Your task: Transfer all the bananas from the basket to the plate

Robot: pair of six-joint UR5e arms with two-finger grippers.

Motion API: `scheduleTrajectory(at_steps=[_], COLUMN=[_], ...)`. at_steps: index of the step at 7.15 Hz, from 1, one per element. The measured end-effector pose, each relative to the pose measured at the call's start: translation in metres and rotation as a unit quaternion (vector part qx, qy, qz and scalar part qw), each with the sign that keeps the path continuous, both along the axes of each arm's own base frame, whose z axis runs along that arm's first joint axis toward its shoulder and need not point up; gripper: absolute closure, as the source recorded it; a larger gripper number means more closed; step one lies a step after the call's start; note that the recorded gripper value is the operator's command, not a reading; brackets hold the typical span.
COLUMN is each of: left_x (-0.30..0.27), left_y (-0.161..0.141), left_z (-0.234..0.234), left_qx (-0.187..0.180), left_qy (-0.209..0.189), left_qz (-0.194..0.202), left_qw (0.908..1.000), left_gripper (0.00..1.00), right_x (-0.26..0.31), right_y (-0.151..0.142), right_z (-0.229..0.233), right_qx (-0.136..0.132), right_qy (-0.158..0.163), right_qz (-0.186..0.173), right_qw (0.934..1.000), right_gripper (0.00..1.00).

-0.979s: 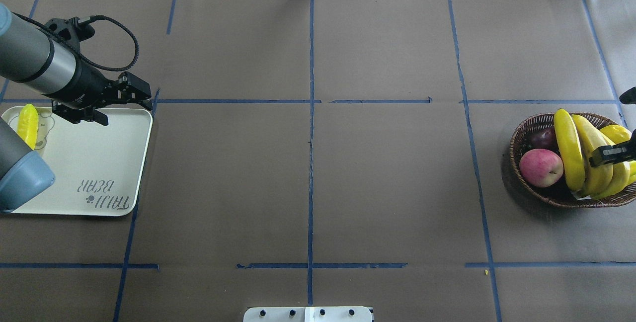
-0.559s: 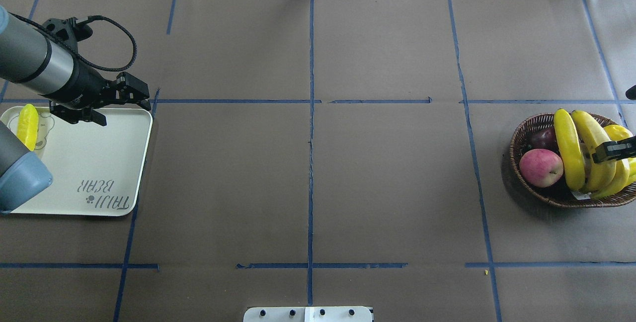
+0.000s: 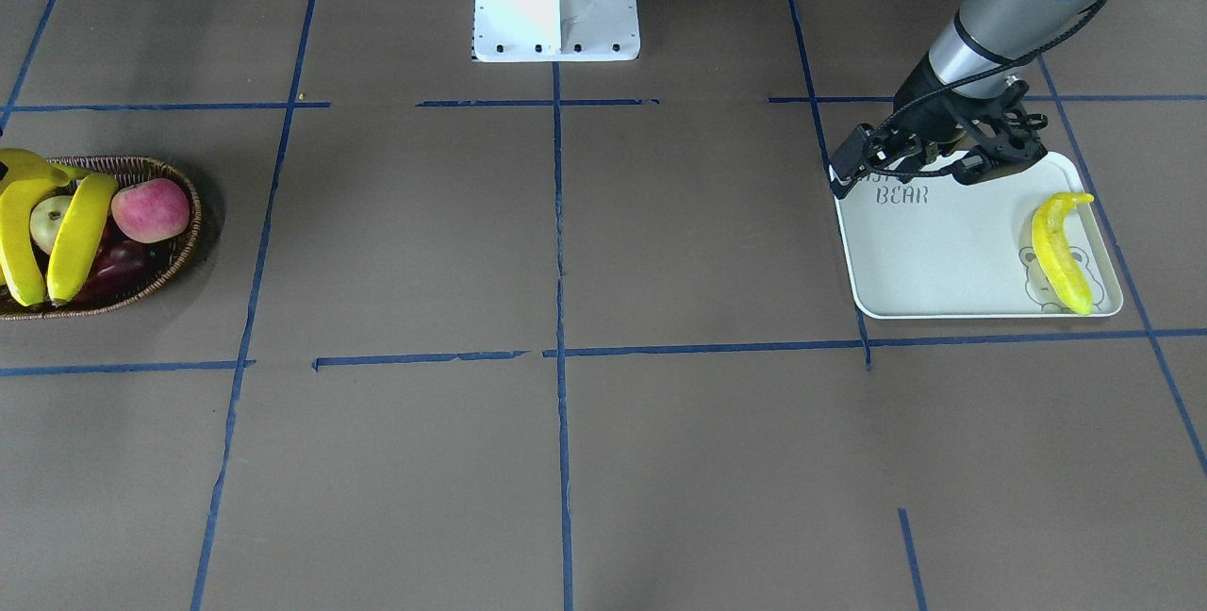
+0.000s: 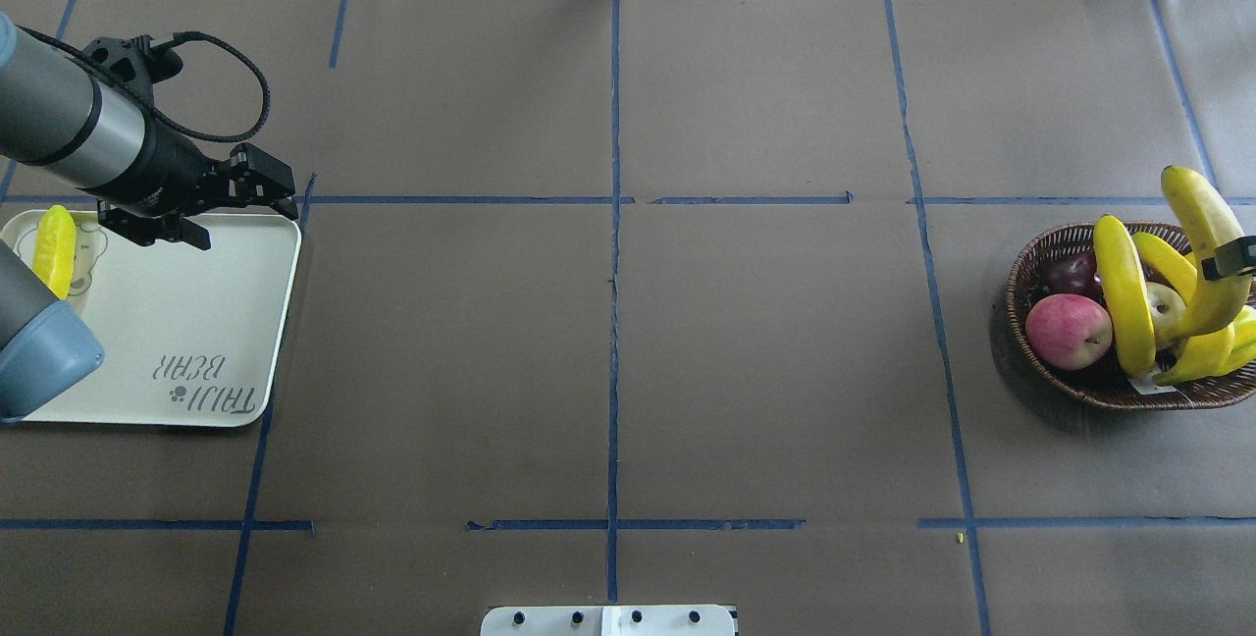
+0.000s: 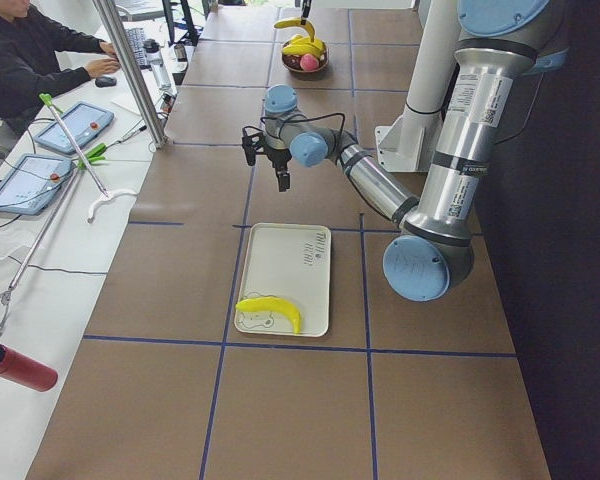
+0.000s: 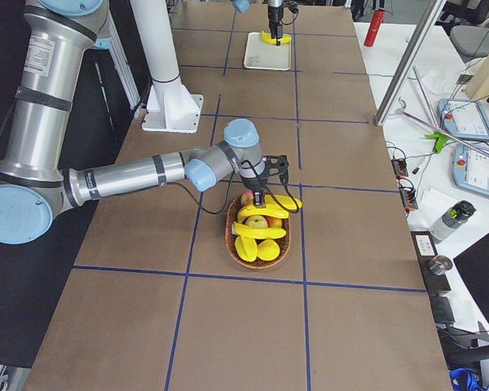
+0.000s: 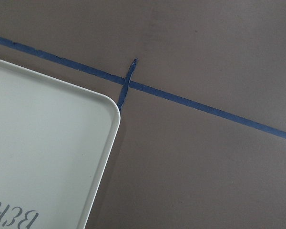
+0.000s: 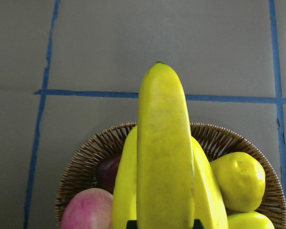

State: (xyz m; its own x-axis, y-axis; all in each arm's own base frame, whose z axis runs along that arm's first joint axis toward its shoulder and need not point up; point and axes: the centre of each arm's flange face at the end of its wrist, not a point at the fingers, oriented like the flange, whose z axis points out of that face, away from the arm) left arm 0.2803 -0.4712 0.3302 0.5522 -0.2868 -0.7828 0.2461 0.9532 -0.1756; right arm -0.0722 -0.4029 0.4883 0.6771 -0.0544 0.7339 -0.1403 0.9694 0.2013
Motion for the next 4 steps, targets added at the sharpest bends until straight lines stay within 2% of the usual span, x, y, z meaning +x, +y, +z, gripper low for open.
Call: scheduleTrajectory(at_steps=[2,3,4], left_x=[0.002,0.006,0.016], left_y=[-0.001,-0.001,-0.002], left_z=[-0.002,-0.007,-0.024], left_qx=[0.001,0.002,0.003], left_qy=[0.002,0.007,0.019], left_qz=[0.002,0.002,0.001], left_qw=[1.0,1.0,0.9998], left_gripper=[0.01,0.01,0.01], right_x=[0.006,-0.018,-0.067], right_y=[-0.013,-0.028,-0.041], right_z=[-0.047,-0.072,-0.11], right_qx=[0.024,0.032,0.022], right_qy=[-0.064,-0.089,-0.121], right_qz=[-0.014,-0.032,-0.05], right_qw=[0.9975,0.995,0.9912], right_gripper=[1.0,0.99,0.99])
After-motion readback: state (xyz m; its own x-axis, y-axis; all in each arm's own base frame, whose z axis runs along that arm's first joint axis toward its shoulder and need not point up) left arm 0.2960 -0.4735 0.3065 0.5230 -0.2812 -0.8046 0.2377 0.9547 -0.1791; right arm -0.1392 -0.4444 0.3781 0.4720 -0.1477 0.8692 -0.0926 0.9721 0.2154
